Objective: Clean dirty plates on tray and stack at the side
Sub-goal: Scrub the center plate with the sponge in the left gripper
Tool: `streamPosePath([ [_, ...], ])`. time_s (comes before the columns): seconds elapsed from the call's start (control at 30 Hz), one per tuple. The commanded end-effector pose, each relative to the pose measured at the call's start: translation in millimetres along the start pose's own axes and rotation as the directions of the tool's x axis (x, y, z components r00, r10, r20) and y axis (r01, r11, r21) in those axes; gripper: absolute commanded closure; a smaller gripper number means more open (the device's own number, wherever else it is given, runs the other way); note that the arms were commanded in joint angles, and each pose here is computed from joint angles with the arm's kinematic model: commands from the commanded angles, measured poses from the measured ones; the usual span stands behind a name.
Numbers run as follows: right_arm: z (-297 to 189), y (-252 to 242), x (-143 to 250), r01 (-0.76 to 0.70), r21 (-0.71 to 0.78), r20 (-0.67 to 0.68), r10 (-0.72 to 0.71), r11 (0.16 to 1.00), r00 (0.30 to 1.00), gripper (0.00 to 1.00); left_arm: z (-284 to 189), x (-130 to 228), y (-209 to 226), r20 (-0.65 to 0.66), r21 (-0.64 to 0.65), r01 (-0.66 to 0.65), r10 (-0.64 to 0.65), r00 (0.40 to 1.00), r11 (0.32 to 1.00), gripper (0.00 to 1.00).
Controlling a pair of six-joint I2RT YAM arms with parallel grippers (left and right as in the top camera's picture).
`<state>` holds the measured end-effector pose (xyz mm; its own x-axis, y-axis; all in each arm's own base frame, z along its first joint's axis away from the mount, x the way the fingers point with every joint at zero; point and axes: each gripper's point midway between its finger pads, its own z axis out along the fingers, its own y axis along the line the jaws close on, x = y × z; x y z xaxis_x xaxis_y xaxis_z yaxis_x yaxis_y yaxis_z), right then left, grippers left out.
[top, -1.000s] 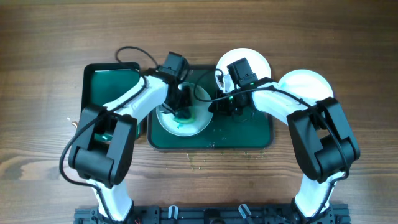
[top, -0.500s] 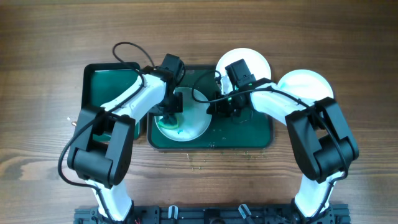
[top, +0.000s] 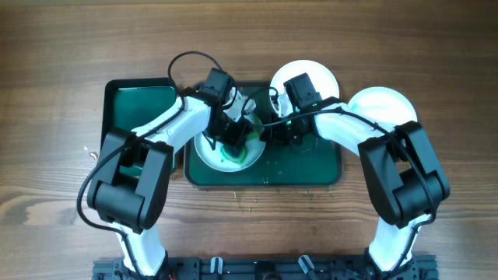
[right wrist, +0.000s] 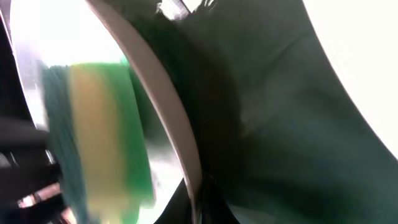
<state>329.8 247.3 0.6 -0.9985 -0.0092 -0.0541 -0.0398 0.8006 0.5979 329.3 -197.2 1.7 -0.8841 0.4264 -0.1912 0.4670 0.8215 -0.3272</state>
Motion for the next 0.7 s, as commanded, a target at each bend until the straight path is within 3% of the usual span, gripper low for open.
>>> streamPosePath([
  [0.0, 6, -11, 5, -0.026, 0.021, -0.017, 0.026, 0.999, 1.000, 0.96, -3, 12, 87, 0.086, -0.443, 0.293, -0.285, 0.955, 0.847, 0.96],
  [0.07, 6, -11, 5, -0.026, 0.021, -0.017, 0.026, 0.999, 1.000, 0.96, -23, 22, 117, 0.235, -0.582, 0.480, -0.430, 0.872, 0.656, 0.96],
  [0.13, 6, -11, 5, -0.025, 0.021, -0.017, 0.026, 0.999, 1.000, 0.96, -33, 33, 127, 0.298, -0.628, 0.551, -0.485, 0.822, 0.549, 0.96],
  [0.2, 6, -11, 5, -0.026, 0.022, -0.017, 0.027, 0.999, 1.000, 0.96, -39, 47, 130, 0.312, -0.658, 0.579, -0.526, 0.791, 0.481, 0.96],
  [0.3, 6, -11, 5, -0.025, 0.021, -0.016, 0.026, 0.999, 1.000, 0.96, -42, 65, 125, 0.270, -0.687, 0.568, -0.566, 0.779, 0.454, 0.96],
  [0.47, 6, -10, 4, -0.025, 0.020, -0.014, 0.025, 0.999, 1.000, 0.96, -36, 91, 99, 0.108, -0.704, 0.490, -0.604, 0.789, 0.514, 0.96],
  [0.57, 6, -10, 4, -0.024, 0.020, -0.014, 0.025, 1.000, 1.000, 0.96, -15, 94, 65, -0.114, -0.574, 0.378, -0.527, 0.842, 0.726, 0.96],
  [0.63, 6, -10, 4, -0.024, 0.020, -0.015, 0.025, 1.000, 1.000, 0.96, -4, 93, 39, -0.237, -0.419, 0.312, -0.434, 0.869, 0.853, 0.96],
  [0.67, 6, -10, 4, -0.024, 0.020, -0.014, 0.025, 1.000, 1.000, 0.96, 2, 92, 18, -0.303, -0.280, 0.267, -0.348, 0.887, 0.922, 0.96],
])
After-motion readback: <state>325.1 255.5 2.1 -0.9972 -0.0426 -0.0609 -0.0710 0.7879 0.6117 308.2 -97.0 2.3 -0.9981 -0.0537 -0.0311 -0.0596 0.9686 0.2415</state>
